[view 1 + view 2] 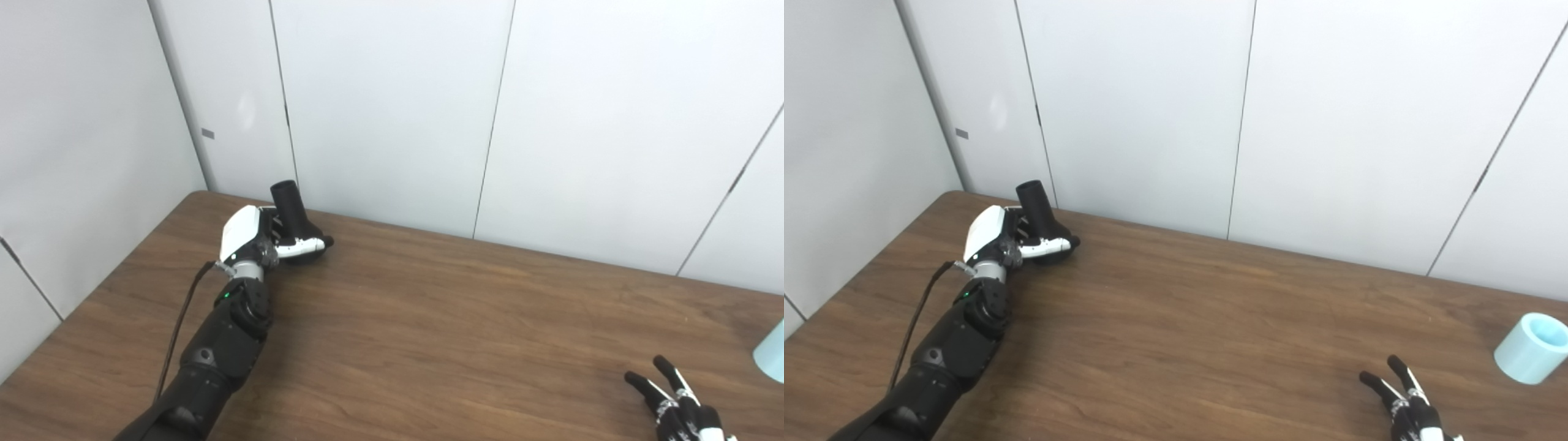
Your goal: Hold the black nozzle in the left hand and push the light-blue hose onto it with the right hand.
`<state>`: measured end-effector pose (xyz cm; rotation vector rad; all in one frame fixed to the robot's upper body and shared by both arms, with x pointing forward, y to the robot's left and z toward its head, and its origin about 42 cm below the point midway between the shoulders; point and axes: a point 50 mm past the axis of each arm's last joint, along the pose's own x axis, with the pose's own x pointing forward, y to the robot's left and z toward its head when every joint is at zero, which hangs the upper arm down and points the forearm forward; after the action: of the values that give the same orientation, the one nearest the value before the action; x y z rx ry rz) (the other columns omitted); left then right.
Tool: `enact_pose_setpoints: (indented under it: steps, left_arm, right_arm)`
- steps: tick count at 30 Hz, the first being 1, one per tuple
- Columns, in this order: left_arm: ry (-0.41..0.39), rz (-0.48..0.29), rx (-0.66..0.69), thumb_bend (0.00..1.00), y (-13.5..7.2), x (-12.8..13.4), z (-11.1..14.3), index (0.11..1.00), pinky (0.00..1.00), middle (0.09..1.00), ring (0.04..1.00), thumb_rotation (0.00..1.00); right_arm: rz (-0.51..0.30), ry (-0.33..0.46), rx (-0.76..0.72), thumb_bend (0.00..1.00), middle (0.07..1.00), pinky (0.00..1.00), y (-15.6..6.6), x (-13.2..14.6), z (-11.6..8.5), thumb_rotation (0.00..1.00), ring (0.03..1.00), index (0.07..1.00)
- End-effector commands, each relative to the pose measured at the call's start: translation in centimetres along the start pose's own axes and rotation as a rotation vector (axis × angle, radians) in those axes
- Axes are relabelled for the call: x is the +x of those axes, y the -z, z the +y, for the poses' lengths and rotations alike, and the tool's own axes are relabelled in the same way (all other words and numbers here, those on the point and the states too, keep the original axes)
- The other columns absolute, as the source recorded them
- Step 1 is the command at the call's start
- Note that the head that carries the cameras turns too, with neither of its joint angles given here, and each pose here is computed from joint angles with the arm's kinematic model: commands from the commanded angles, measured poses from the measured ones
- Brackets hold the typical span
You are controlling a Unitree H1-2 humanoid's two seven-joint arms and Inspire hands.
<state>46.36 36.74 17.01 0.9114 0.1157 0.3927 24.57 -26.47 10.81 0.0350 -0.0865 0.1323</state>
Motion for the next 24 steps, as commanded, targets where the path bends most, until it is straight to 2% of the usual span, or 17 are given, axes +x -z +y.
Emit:
enact_pose_setpoints:
  steps: [1, 10, 14, 17, 22, 24]
  left_arm:
    - [0.014, -0.050, -0.018, 0.48, -1.2, 0.2, 0.2, 0.480, 0.35, 0.486, 0.451, 0.00]
    - [0.011, -0.124, 0.002, 0.48, -2.7, -2.0, 0.0, 0.498, 0.35, 0.482, 0.435, 0.00]
    - [-0.019, -0.194, 0.023, 0.47, -3.7, -3.7, -0.3, 0.510, 0.35, 0.455, 0.408, 0.00]
    - [-0.039, -0.275, 0.013, 0.47, -4.3, -5.5, -0.7, 0.520, 0.32, 0.454, 0.398, 0.00]
    - [-0.061, -0.401, 0.037, 0.48, -5.1, -8.4, -1.5, 0.494, 0.37, 0.470, 0.423, 0.00]
    - [-0.062, -0.442, 0.026, 0.47, -5.7, -10.0, -1.9, 0.506, 0.34, 0.443, 0.403, 0.00]
  right_arm:
    - [0.098, 0.007, 0.024, 0.60, 0.798, 1.00, 2.3, -2.3, 0.4, 1.00, 0.904, 0.919]
    - [0.098, 0.012, 0.013, 0.60, 0.795, 1.00, 2.3, -2.2, 0.7, 1.00, 0.898, 0.908]
    - [0.100, 0.014, 0.012, 0.60, 0.794, 1.00, 2.4, -2.0, 0.8, 1.00, 0.898, 0.905]
    - [0.094, 0.013, 0.017, 0.59, 0.795, 1.00, 2.5, -1.9, 0.9, 1.00, 0.890, 0.905]
    - [0.095, 0.013, 0.012, 0.60, 0.794, 1.00, 2.5, -1.9, 1.0, 1.00, 0.895, 0.905]
    - [0.099, 0.013, 0.013, 0.62, 0.796, 0.99, 2.5, -1.9, 1.1, 1.00, 0.892, 0.908]
